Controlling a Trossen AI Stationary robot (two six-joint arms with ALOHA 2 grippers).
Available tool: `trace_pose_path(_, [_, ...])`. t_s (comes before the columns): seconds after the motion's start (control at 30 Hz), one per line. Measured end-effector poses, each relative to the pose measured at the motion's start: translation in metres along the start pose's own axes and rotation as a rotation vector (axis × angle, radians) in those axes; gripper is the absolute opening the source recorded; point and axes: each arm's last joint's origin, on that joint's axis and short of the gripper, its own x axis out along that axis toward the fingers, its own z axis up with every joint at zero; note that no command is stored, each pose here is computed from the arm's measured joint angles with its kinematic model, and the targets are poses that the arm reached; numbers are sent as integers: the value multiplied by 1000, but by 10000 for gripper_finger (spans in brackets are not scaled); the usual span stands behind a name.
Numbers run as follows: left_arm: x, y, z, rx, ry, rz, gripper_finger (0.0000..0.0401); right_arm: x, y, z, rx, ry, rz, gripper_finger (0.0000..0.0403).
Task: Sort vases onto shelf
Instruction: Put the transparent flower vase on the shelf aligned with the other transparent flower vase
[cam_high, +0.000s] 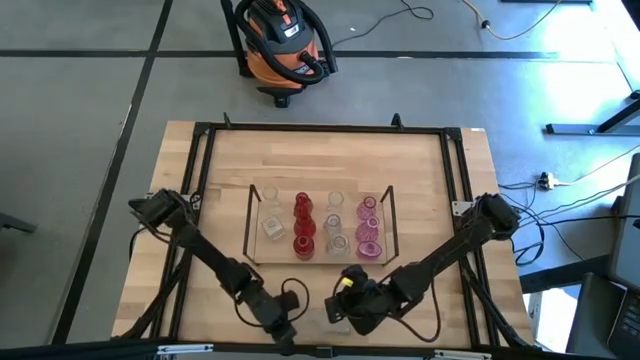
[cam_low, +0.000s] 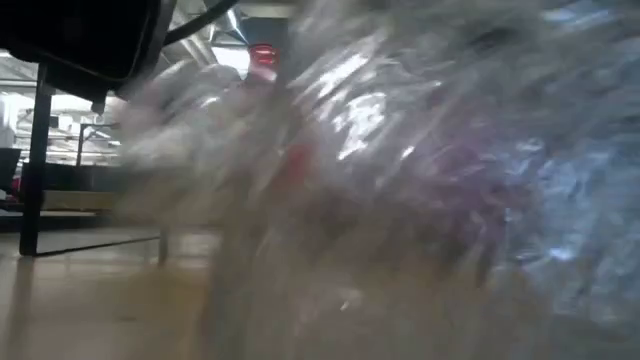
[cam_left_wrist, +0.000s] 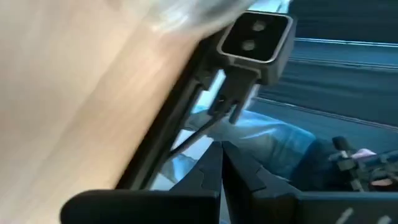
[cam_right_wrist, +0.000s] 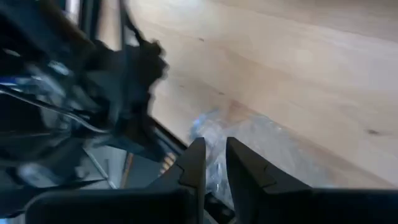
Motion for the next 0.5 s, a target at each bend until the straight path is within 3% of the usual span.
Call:
trace_pose_path(0.17, [-13, -9, -3, 12, -59, 21, 0, -4, -8, -5, -44, 43, -80, 53])
trace_pose_path(0.5, [-18, -13, -12, 41, -183, 31, 0, -34, -36, -38, 47, 35, -269, 53])
